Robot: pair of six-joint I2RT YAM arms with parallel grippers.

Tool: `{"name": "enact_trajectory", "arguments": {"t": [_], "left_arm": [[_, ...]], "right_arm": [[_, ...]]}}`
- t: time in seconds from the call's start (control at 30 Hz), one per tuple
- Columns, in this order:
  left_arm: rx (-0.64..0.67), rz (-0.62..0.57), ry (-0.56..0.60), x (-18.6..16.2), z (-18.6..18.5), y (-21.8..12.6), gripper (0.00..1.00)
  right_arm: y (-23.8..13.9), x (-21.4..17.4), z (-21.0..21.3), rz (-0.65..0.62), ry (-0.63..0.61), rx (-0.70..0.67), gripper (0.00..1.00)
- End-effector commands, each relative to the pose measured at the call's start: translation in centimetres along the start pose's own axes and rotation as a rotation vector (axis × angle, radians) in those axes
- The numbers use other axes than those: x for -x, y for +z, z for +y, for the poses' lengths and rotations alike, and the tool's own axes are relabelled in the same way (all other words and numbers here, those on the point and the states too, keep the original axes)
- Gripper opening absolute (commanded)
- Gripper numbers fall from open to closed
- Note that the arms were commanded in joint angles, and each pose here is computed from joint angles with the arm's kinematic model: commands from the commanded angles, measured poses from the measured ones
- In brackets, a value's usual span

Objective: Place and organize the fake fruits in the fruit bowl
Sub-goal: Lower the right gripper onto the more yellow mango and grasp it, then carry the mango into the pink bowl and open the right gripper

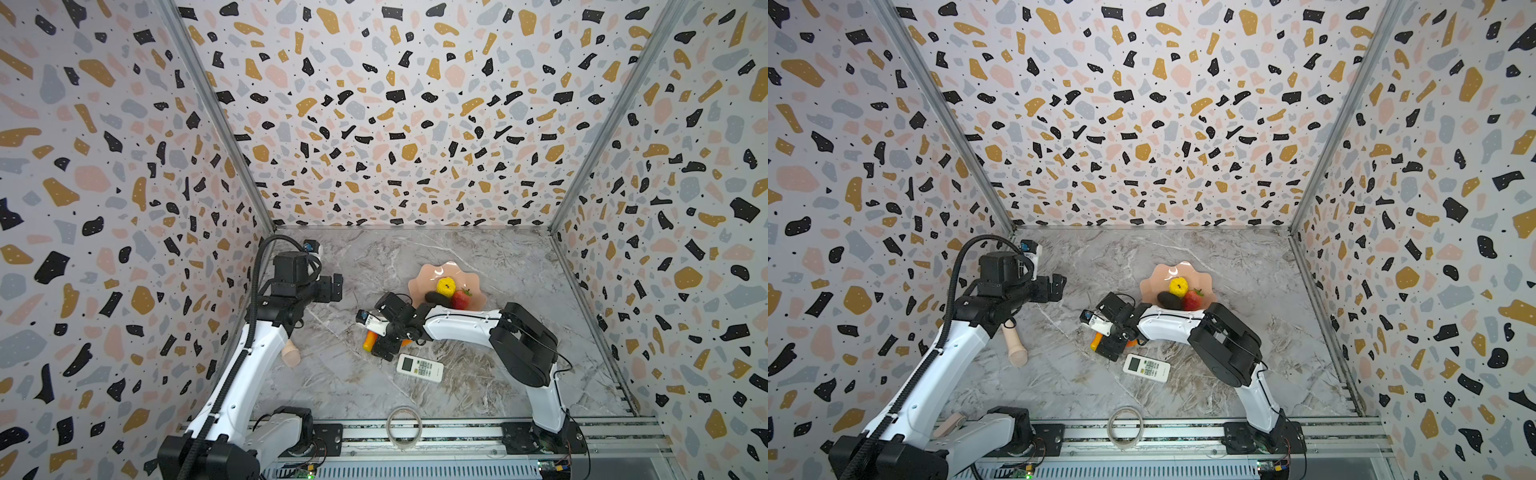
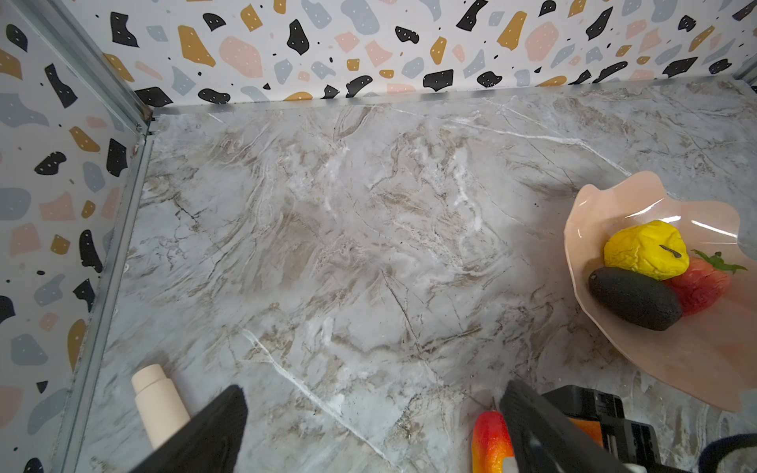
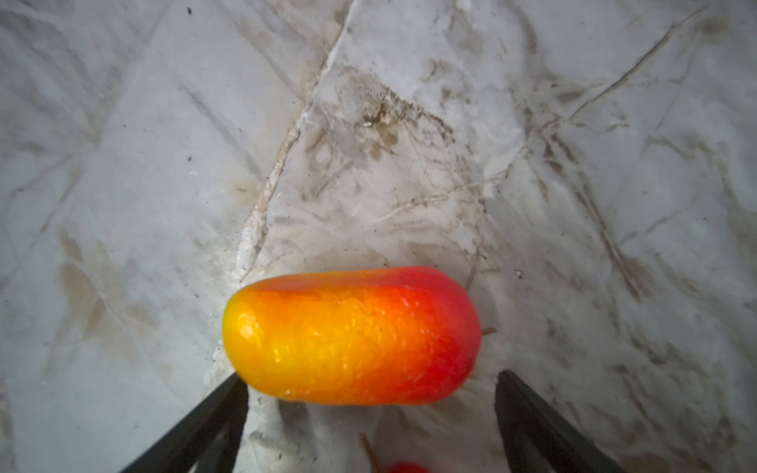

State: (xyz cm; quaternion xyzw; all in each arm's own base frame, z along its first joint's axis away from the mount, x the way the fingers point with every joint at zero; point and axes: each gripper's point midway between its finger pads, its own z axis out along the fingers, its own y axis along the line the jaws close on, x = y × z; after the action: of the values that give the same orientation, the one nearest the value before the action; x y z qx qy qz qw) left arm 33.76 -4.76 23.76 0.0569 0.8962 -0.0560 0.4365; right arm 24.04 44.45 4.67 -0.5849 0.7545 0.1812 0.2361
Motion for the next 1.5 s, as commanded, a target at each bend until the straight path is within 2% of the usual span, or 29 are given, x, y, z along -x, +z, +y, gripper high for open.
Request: {"name": "enact_trajectory", "arguments": {"t": [0.0, 0.53, 0.73, 0.87, 1.0, 1.2, 1.33, 1.47], "left_arm": [[-0.003, -0.037, 0.007, 0.7, 0.0, -0.2, 1.00], [0.003, -0.041, 0.008, 0.7, 0.1, -0.3, 1.00], [0.005, -0.041, 0.009, 0.7, 0.1, -0.3, 1.00], [0.005, -0.039, 0.008, 0.6, 0.1, -0.3, 1.00], [0.005, -0.041, 0.009, 0.7, 0.1, -0.3, 1.00], [0.005, -0.041, 0.008, 0.7, 0.1, -0.3, 0.99], [0.005, -0.041, 0.009, 0.7, 0.1, -0.3, 1.00], [0.005, -0.041, 0.008, 0.7, 0.1, -0.3, 1.00]], "right_arm": [[-0.9, 2.6, -0.1, -0.065, -0.005, 0.008, 0.98], [1.2, 3.5, -0.2, -0.070, 0.004, 0.036, 0.99], [1.1, 3.7, -0.2, -0.083, 0.009, 0.038, 0.85], [0.6, 4.1, -0.3, -0.104, 0.011, 0.044, 0.64], [0.1, 4.4, -0.5, -0.111, 0.014, 0.042, 0.50], [-2.9, 5.7, -1.8, -0.146, 0.002, -0.014, 0.48], [-6.4, 6.4, -4.7, -0.185, 0.005, -0.092, 0.48], [-8.5, 5.0, -8.6, -0.181, 0.038, -0.167, 0.47]]}}
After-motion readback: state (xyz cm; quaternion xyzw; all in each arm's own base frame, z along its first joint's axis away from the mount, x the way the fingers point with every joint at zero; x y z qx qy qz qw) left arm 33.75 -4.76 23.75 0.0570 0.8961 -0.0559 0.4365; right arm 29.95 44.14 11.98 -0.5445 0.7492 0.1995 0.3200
